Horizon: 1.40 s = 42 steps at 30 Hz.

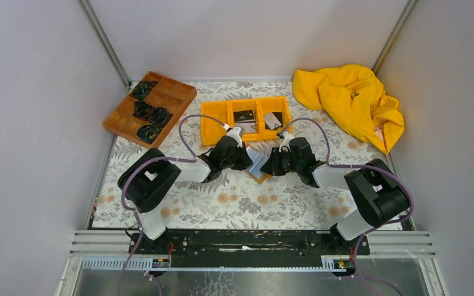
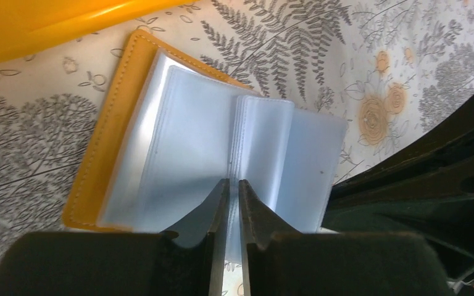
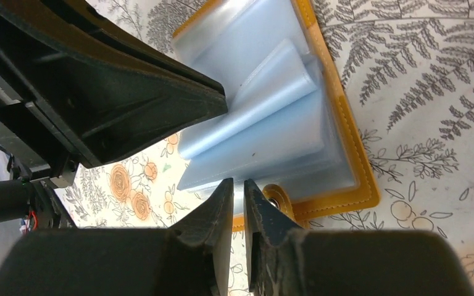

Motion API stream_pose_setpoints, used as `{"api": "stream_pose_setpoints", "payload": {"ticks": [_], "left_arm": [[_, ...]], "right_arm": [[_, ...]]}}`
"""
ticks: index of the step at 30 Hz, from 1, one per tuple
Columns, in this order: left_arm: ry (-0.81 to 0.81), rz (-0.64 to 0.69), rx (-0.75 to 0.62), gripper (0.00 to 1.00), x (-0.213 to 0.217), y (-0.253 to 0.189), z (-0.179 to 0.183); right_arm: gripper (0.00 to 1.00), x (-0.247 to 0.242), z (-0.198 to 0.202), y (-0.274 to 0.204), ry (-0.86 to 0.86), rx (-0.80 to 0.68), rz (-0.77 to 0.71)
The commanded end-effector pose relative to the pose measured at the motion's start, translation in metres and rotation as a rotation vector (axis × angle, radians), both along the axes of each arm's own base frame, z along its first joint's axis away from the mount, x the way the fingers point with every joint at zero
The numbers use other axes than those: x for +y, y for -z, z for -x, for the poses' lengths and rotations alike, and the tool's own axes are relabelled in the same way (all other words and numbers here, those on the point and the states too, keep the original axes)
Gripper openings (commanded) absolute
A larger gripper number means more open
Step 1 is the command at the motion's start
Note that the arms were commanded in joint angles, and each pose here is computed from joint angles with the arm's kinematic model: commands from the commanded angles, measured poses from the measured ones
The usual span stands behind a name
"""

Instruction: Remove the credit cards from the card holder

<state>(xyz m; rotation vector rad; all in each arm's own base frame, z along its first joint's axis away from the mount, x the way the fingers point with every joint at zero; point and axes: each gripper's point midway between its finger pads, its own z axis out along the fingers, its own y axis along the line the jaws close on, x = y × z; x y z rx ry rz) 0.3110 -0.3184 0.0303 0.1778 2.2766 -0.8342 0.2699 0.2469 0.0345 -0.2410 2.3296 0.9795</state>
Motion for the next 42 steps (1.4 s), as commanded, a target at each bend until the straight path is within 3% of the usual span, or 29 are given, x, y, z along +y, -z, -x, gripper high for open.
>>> {"api": "stream_pose_setpoints", "payload": {"ticks": [1, 6, 18, 23, 26, 29, 33, 42], "left_arm": [[-0.036, -0.098, -0.023, 0.17, 0.017, -0.002, 0.000], [-0.120, -0.194, -0.053, 0.17, 0.040, -0.002, -0.010], [-0.219, -0.221, -0.101, 0.17, 0.064, -0.018, -0.017], [-0.276, -0.191, -0.136, 0.57, 0.074, -0.030, -0.018], [-0.290, -0.173, -0.160, 0.69, 0.077, -0.037, -0.017], [-0.287, -0.161, -0.168, 0.75, 0.078, -0.040, -0.015], [-0.263, -0.092, -0.182, 0.78, 0.072, -0.048, -0.012], [-0.122, 0.066, -0.163, 0.76, 0.045, -0.056, -0.002]], "right_arm": [[0.19, 0.016, -0.013, -0.029, -0.031, -0.106, -0.074], [0.19, 0.017, -0.023, -0.029, -0.012, -0.116, -0.060], [0.23, 0.000, -0.033, -0.035, 0.065, -0.204, 0.004], [0.29, -0.010, -0.036, -0.030, 0.110, -0.211, 0.041], [0.30, -0.027, -0.040, -0.034, 0.207, -0.255, 0.070], [0.32, -0.050, -0.046, -0.050, 0.311, -0.335, 0.113], [0.42, -0.084, -0.051, -0.050, 0.500, -0.356, 0.168], [0.75, -0.116, -0.048, -0.065, 0.635, -0.424, 0.200]]}}
